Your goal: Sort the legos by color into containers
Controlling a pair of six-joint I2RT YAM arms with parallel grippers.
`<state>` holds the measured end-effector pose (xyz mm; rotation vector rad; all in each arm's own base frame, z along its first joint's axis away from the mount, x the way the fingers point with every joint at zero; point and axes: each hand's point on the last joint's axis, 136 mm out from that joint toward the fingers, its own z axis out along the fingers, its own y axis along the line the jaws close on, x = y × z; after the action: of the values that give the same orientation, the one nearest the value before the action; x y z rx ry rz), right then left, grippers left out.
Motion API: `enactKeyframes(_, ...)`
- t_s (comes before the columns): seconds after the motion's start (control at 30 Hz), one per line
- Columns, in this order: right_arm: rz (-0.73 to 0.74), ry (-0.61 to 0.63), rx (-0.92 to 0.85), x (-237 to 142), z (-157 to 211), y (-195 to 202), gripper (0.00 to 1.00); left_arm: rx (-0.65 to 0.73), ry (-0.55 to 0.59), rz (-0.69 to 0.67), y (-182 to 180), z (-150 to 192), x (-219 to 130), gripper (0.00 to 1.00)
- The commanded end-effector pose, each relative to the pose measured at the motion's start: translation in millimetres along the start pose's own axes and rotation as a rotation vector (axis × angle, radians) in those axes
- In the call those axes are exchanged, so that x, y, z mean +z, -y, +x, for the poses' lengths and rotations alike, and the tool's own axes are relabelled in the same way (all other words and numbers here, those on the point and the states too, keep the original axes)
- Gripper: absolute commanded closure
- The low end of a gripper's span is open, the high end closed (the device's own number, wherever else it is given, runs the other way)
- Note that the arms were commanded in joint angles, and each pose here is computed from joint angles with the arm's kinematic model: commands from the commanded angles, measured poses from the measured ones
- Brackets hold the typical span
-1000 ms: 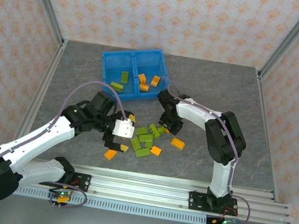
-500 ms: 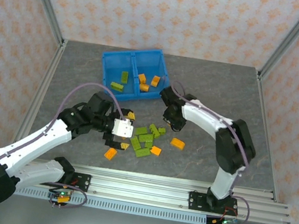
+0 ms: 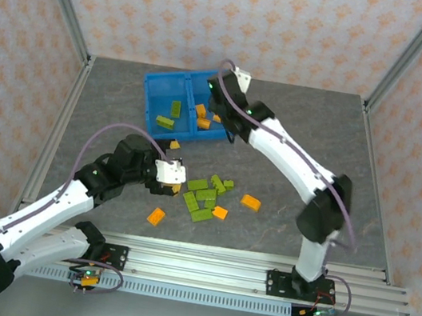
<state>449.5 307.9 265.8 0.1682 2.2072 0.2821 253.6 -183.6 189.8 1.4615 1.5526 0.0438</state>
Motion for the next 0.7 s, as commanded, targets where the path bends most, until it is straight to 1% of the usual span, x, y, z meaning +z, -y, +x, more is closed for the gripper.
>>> enactKeyframes(0.0, 0.112, -0.103, -0.026, 59, 9, 28, 0.73, -0.001, -0.026, -0.101, -15, 6, -3, 0.00)
enactKeyframes(0.03, 0.107, -0.117, -0.015, 73, 8, 25, 0.73, -0.001, -0.030, -0.100, -14, 7, -3, 0.00)
enactKeyframes(0.13, 0.102, -0.103, -0.022, 105, 4, 14, 0.72, -0.002, -0.042, -0.103, -14, 11, -3, 0.00)
enactKeyframes(0.23, 0.055, -0.121, 0.000, 133, 15, 2, 0.70, -0.003, -0.041, -0.109, -14, 11, -4, 0.00)
enactKeyframes(0.3, 0.020, -0.131, 0.018, 145, 21, -6, 0.68, -0.003, -0.033, -0.107, -14, 9, -4, 0.00)
enactKeyframes(0.4, 0.000, -0.141, 0.046, 154, 28, -11, 0.64, -0.002, -0.029, -0.097, -13, 8, -4, 0.00)
enactKeyframes(0.5, 0.020, -0.138, 0.058, 158, 30, -6, 0.60, -0.001, -0.029, -0.096, -13, 8, -4, 0.00)
enactKeyframes(0.67, 0.014, -0.147, 0.068, 152, 26, -5, 0.50, 0.002, -0.031, -0.080, -10, 9, -1, 0.00)
